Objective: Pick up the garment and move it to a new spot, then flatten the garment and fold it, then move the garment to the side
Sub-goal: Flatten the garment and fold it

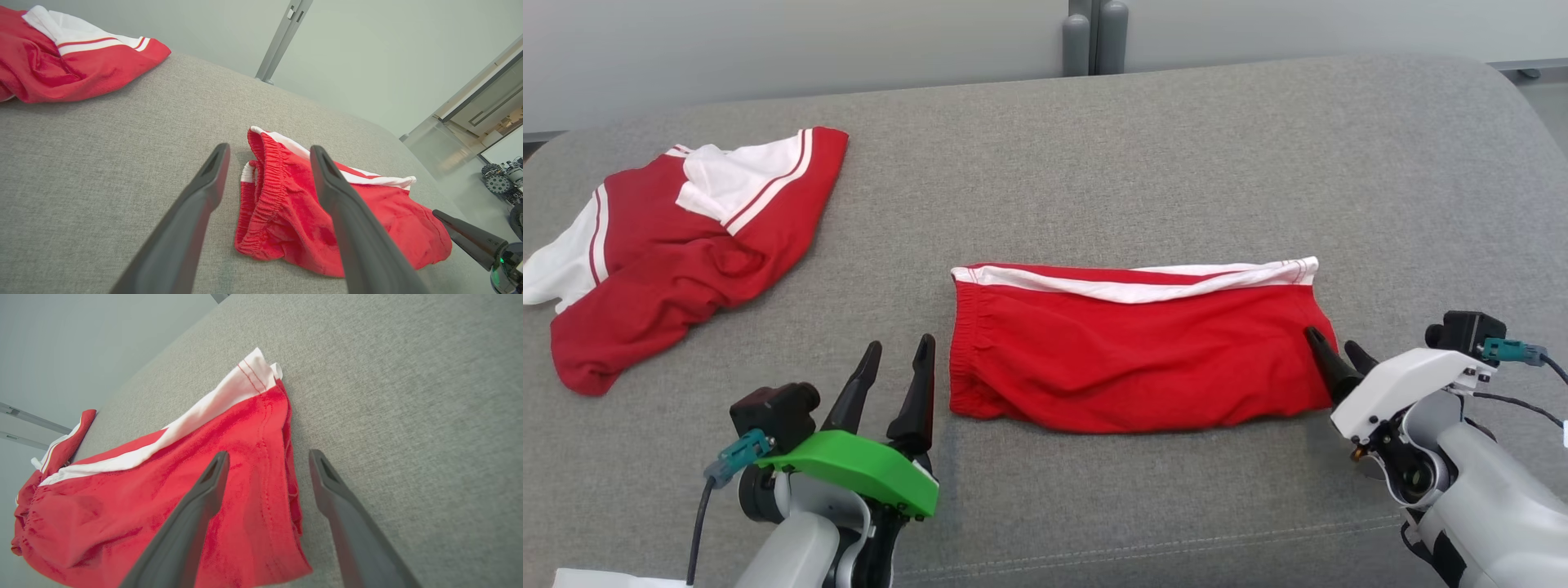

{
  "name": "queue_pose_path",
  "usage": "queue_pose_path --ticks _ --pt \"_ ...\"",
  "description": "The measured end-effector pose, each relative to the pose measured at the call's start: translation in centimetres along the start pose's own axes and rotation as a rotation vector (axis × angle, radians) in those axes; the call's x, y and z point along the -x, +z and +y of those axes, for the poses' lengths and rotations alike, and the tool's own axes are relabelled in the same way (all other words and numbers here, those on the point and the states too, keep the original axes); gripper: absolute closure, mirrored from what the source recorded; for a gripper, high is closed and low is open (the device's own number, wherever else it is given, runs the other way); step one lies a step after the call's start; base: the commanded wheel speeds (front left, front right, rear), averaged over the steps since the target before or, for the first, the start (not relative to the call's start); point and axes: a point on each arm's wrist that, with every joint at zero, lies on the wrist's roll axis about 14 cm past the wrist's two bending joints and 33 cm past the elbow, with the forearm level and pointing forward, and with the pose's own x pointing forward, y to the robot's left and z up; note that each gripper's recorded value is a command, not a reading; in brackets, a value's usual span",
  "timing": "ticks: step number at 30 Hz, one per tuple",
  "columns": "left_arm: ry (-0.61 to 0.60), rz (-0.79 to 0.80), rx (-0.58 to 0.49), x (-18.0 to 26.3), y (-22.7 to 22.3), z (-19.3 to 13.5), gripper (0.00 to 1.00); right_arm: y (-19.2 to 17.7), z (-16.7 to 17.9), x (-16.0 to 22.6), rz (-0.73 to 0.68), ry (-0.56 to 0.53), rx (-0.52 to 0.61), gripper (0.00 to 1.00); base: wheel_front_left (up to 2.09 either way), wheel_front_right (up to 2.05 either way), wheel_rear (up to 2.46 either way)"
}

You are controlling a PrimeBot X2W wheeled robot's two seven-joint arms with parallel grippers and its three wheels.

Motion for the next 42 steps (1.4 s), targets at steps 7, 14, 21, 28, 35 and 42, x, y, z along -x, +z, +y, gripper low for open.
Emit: queue_pose_path --ticks 7,14,21,28,35,42 --pt "-0.025 0.002 0.003 0.2 -0.2 -0.9 0.0 1.7 -2.5 1.5 -0.066 -0.053 0.088 0.0 0.0 0.0 0.0" --pt "-0.069 -0.043 -0.081 0.4 1.2 -1.9 0.0 6.7 -2.9 2.8 -0.239 -0.069 0.292 0.0 0.0 0.0 0.0" --pt "-0.064 -0.101 -0.123 0.8 2.7 -1.9 0.0 9.3 0.8 3.7 -0.359 0.004 0.384 0.0 0.0 0.0 0.0" --pt "-0.006 -0.109 -0.154 2.4 2.7 -0.2 0.0 11.1 3.1 5.7 -0.465 0.028 0.429 0.0 0.0 0.0 0.0" --pt "0.032 -0.13 -0.198 3.7 3.2 1.1 0.0 11.8 3.9 8.3 -0.559 0.033 0.358 0.0 0.0 0.0 0.0" --pt "0.057 -0.16 -0.209 4.8 3.7 1.5 0.0 10.3 2.6 10.0 -0.565 -0.002 0.339 0.0 0.0 0.0 0.0"
